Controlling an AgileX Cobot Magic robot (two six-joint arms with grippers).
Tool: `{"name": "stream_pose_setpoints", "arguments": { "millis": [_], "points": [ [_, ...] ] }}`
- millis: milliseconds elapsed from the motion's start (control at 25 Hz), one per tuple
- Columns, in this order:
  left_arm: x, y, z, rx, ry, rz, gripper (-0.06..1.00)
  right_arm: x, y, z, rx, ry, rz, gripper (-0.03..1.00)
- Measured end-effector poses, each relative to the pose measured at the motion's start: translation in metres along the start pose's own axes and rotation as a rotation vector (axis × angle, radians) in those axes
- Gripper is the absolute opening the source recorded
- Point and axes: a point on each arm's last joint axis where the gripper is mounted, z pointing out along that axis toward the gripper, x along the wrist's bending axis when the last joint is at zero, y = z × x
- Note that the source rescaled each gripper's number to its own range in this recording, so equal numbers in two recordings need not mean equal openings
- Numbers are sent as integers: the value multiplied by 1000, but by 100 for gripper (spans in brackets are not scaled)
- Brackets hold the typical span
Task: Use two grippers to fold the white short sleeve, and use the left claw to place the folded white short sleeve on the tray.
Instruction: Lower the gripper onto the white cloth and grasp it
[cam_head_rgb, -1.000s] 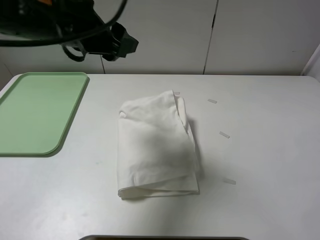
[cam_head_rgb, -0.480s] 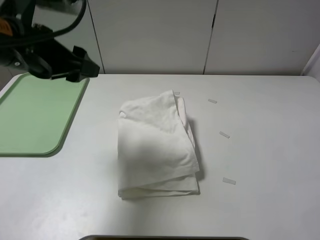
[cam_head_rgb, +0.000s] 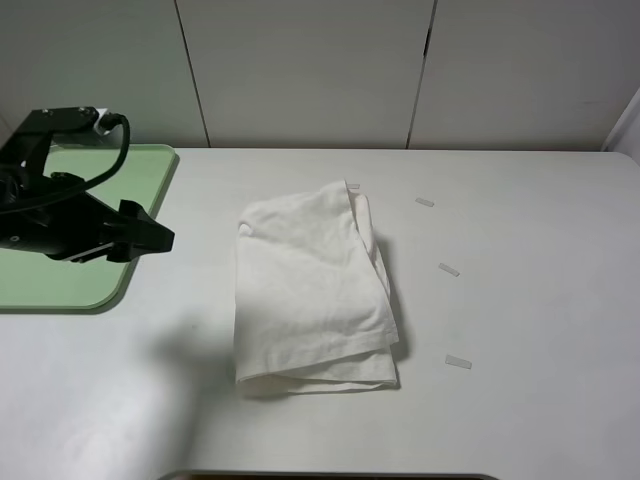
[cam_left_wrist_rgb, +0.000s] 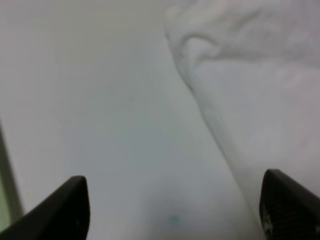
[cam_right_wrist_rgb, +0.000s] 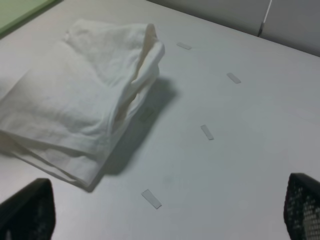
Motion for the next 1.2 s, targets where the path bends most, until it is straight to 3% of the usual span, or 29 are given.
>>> {"name": "stream_pose_setpoints", "arguments": {
  "millis": [200,440,840,1200],
  "points": [
    [6,-23,31,169,-57,-62,68,0,0,0,0,0,0,100],
    [4,-32,73,292,-145,-103,68,0,0,0,0,0,0,100],
    [-3,-26,125,328,-300,-201,68,0,0,0,0,0,0,100],
    [-12,-35,145,347,-360,-237,68,0,0,0,0,0,0,100]
  ]
}}
